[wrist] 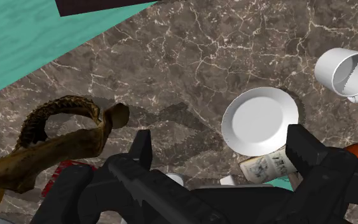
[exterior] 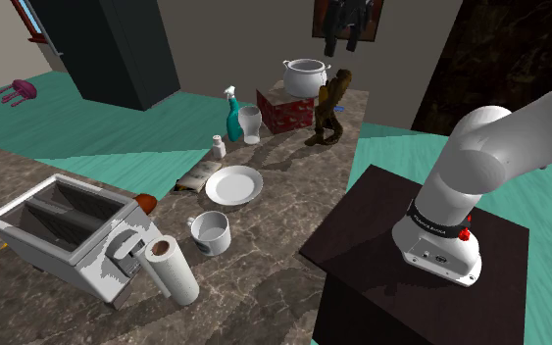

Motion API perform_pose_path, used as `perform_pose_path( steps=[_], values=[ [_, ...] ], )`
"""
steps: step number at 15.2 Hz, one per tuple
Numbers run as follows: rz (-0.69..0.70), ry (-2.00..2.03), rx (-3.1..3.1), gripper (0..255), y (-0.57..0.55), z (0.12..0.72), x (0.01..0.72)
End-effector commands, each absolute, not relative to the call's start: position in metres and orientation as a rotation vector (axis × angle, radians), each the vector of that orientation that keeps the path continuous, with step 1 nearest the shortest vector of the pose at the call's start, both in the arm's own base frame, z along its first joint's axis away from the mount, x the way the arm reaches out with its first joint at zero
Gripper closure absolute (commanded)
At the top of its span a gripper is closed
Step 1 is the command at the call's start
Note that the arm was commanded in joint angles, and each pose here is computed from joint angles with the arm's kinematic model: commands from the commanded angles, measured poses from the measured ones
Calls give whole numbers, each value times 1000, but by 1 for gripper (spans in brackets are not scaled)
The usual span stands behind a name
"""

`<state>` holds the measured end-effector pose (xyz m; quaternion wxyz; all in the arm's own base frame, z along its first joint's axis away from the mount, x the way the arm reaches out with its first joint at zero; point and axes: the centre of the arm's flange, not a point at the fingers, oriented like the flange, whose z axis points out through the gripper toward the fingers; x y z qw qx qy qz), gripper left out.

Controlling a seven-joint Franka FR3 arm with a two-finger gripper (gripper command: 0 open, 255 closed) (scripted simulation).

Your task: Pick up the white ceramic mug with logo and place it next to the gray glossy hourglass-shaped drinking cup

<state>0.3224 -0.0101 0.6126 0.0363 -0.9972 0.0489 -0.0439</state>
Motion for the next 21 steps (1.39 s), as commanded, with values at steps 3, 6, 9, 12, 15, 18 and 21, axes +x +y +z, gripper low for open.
perform_pose_path(
  steps=[3, 6, 9, 12, 15, 18, 21],
  values=[
    [-135, 147, -3063, 0, 7, 594, 329],
    [-135, 141, -3065, 0, 33, 565, 340],
    [-135, 135, -3067, 0, 59, 537, 350],
    [-135, 130, -3069, 0, 85, 509, 360],
    [-135, 124, -3071, 0, 111, 480, 371],
    [-135, 118, -3072, 0, 137, 452, 381],
    [-135, 113, -3074, 0, 162, 423, 391]
  ],
)
